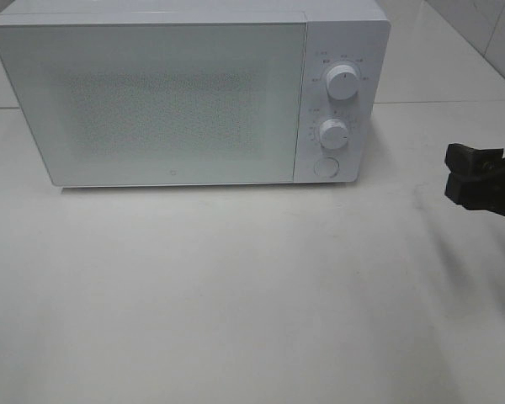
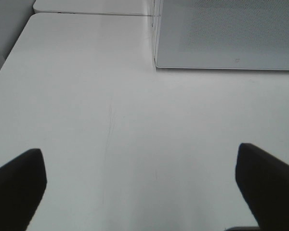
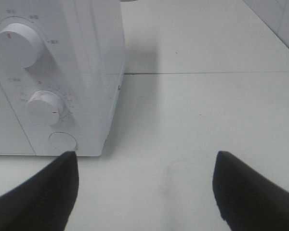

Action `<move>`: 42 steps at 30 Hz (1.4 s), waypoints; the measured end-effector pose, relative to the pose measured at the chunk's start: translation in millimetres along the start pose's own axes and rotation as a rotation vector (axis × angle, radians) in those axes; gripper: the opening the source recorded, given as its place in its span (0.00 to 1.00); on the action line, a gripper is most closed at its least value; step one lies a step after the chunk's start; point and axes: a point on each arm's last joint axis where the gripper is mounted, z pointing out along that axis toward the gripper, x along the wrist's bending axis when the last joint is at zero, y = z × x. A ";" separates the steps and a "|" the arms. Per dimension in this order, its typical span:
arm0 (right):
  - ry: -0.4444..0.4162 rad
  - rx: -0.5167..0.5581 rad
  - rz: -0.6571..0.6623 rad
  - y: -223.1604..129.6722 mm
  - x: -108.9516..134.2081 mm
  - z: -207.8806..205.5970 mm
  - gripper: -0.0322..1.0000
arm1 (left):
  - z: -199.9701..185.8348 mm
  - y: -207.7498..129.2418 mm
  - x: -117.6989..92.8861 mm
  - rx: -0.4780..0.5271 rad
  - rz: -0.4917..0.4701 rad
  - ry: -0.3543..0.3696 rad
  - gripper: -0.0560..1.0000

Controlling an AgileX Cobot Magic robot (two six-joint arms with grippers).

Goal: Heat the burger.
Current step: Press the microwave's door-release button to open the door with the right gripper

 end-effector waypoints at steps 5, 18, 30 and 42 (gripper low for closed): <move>0.017 -0.036 -0.019 1.2 14.0 -3.3 0.76 | 0.0 0.0 0.0 0.000 0.000 0.000 0.99; -0.007 -0.036 -0.089 -23.9 45.8 4.1 0.76 | 0.0 0.0 0.0 0.000 0.000 0.000 0.99; 0.006 0.019 -0.134 -46.1 89.0 34.0 0.76 | 0.0 0.0 0.0 0.000 0.000 0.000 0.99; -0.017 0.037 -0.084 -51.7 106.1 51.9 0.76 | 0.0 0.0 0.0 0.000 0.000 0.000 0.99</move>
